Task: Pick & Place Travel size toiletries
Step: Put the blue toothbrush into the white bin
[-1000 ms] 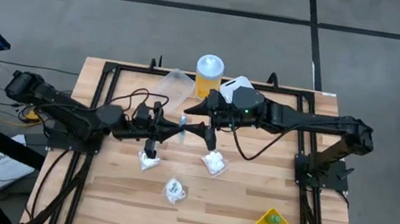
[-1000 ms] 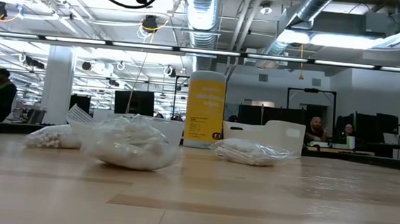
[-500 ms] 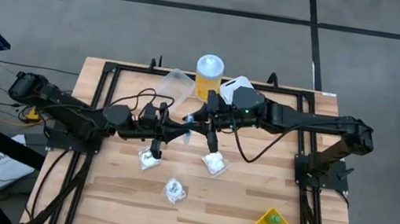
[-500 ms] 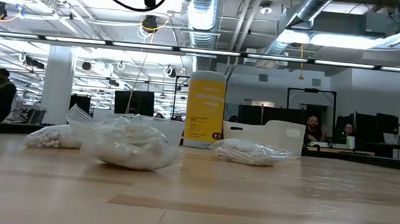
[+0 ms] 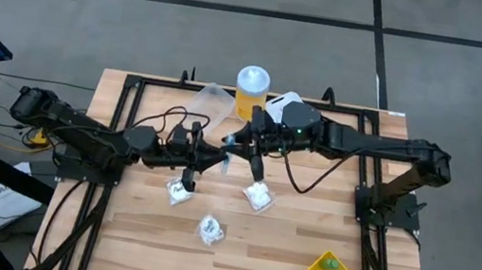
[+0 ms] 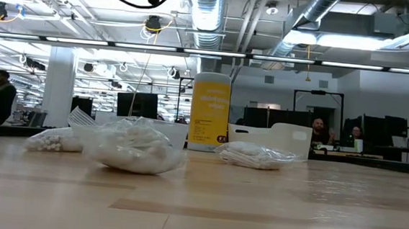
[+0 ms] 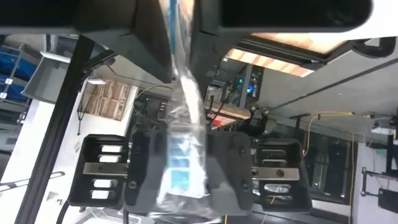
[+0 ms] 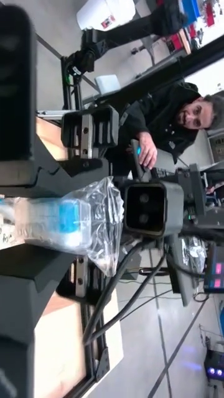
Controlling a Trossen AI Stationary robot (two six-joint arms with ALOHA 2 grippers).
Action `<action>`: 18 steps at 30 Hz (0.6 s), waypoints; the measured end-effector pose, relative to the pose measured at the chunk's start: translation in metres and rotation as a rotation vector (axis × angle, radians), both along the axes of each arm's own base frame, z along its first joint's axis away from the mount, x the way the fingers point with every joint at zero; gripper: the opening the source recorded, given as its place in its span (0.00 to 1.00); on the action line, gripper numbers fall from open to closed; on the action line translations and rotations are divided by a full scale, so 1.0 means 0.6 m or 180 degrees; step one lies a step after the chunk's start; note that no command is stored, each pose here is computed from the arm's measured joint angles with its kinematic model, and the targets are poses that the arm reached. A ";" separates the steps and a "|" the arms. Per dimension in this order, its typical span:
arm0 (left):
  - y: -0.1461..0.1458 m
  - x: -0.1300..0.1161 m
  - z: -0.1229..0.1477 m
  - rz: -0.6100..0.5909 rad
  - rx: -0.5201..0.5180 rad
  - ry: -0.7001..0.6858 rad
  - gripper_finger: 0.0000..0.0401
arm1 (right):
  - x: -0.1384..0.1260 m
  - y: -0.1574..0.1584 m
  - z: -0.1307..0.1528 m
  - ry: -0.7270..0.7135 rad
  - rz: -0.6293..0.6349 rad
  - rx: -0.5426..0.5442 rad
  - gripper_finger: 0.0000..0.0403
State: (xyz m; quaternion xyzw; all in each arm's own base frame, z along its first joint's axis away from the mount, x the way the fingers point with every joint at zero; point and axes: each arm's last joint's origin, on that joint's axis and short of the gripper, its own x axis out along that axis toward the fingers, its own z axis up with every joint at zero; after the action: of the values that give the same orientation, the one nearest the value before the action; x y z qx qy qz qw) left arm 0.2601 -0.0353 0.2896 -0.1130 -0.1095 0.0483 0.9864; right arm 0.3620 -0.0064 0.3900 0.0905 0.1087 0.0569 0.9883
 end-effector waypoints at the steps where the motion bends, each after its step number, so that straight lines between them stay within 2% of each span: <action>1: 0.000 0.000 0.000 0.0007 -0.0003 -0.0001 0.15 | -0.001 -0.003 0.001 -0.0001 -0.0015 0.0014 0.21; 6: 0.000 0.000 0.000 0.0012 0.0001 0.0007 0.30 | -0.012 -0.020 0.003 0.0091 -0.0118 0.0024 0.12; 12: 0.004 0.000 -0.004 0.0254 -0.0062 0.0083 0.46 | -0.036 -0.053 0.007 0.0296 -0.0316 0.0002 0.14; 18: 0.006 -0.007 -0.014 0.0382 -0.0017 0.0390 0.54 | -0.079 -0.109 0.014 0.0559 -0.0652 -0.0025 0.16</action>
State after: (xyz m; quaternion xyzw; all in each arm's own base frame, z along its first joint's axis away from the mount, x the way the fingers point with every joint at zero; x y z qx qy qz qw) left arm 0.2562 -0.0315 0.2815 -0.1058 -0.0555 0.1144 0.9862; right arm 0.3145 -0.0716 0.3986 0.1020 0.1852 -0.0528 0.9760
